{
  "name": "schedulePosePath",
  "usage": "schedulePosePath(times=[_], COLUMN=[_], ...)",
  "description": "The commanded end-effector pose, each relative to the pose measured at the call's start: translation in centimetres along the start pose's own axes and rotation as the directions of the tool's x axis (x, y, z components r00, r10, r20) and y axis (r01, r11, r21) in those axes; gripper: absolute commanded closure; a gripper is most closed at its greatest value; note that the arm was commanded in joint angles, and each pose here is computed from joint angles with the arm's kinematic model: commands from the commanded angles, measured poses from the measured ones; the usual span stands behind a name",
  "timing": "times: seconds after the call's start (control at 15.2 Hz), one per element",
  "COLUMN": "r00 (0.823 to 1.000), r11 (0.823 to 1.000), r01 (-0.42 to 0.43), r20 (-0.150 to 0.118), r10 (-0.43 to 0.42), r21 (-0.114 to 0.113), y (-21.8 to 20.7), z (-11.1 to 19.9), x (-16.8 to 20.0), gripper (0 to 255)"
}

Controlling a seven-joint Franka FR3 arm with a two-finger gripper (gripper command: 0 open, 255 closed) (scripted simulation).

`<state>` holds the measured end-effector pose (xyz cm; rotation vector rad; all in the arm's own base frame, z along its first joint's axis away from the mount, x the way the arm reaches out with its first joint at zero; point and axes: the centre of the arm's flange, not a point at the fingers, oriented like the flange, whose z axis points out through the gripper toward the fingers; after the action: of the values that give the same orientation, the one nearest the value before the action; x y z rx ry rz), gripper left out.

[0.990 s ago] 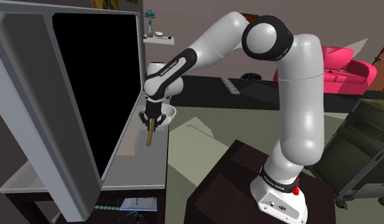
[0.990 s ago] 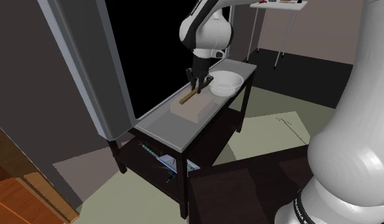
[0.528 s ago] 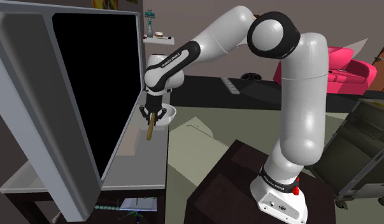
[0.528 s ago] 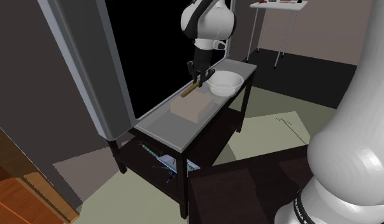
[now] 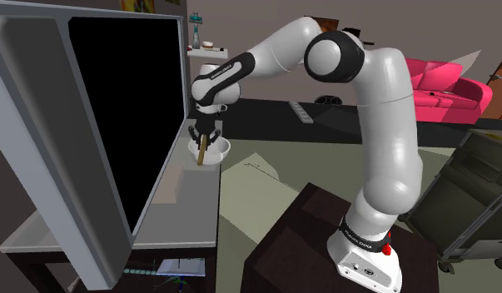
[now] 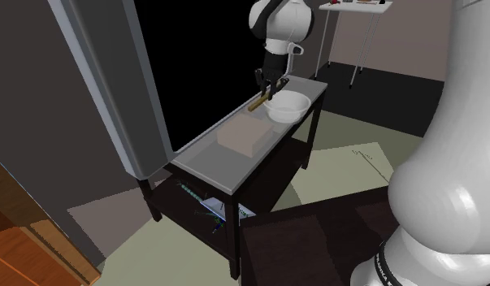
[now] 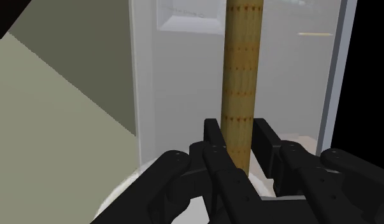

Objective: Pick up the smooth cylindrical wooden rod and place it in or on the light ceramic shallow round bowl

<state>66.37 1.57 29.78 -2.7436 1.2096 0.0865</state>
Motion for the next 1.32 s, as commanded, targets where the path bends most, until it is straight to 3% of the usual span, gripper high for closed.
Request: schedulePosePath(times=[0.0,0.66,1.25], r00=[1.000,1.000,1.000], r11=[1.000,1.000,1.000], r01=[0.001,0.001,0.001], r20=[0.000,0.000,0.000], r10=[-0.001,-0.001,-0.001], r21=[0.000,0.000,0.000], y=[0.3,1.5,2.0], z=[-0.2,-2.1,2.6], x=[2.9,16.0,16.5], gripper=[255,255,255])
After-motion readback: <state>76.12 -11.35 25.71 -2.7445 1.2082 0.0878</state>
